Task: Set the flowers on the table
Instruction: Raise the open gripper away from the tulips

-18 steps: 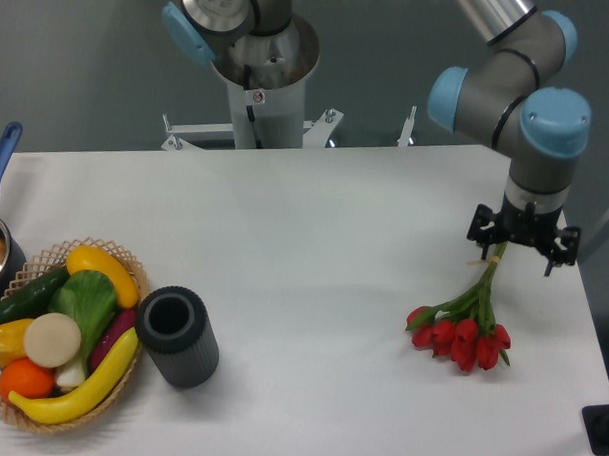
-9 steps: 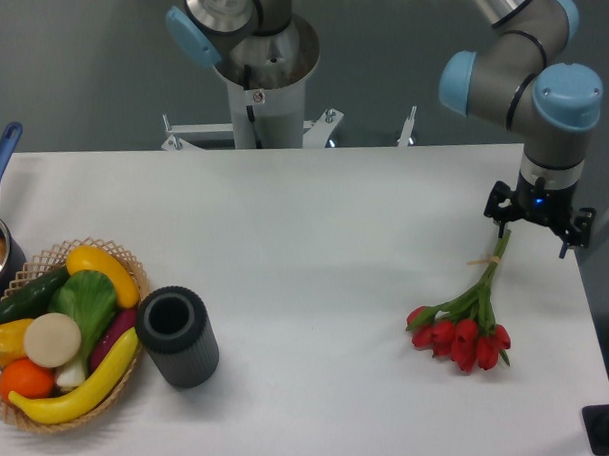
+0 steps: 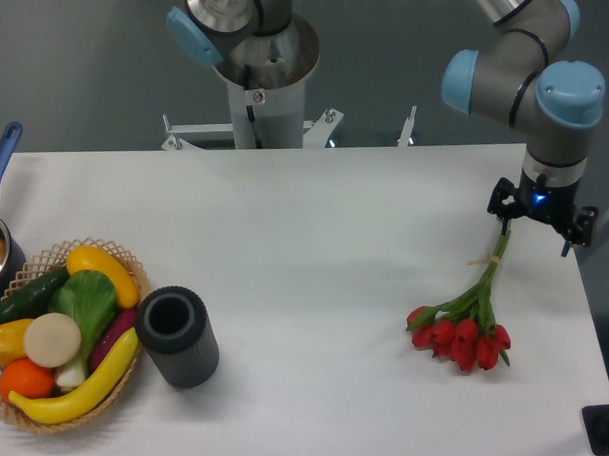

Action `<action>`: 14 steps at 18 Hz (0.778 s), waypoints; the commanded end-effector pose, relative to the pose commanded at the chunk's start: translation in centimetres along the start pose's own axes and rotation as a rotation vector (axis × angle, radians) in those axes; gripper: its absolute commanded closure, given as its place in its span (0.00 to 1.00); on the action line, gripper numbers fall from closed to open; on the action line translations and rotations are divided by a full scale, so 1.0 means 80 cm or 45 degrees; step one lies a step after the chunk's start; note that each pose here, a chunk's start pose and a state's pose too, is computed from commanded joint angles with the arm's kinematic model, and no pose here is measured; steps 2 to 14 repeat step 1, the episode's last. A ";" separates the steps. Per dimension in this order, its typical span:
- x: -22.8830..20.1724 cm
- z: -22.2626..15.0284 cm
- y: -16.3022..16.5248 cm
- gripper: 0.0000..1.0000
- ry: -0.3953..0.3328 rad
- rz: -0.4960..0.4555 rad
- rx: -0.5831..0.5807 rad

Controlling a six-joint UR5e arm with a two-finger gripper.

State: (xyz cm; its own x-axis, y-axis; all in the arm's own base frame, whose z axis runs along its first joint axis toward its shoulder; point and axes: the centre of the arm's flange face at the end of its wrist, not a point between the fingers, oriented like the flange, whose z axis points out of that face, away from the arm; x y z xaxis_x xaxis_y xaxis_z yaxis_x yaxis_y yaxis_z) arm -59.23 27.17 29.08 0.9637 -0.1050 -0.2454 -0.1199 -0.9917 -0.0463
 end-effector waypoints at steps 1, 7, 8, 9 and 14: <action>0.000 0.000 0.000 0.00 0.000 0.000 0.000; 0.000 0.000 0.000 0.00 0.000 0.000 0.000; 0.000 0.000 0.000 0.00 0.000 0.000 0.000; 0.000 0.000 0.000 0.00 0.000 0.000 0.000; 0.000 0.000 0.000 0.00 0.000 0.000 0.000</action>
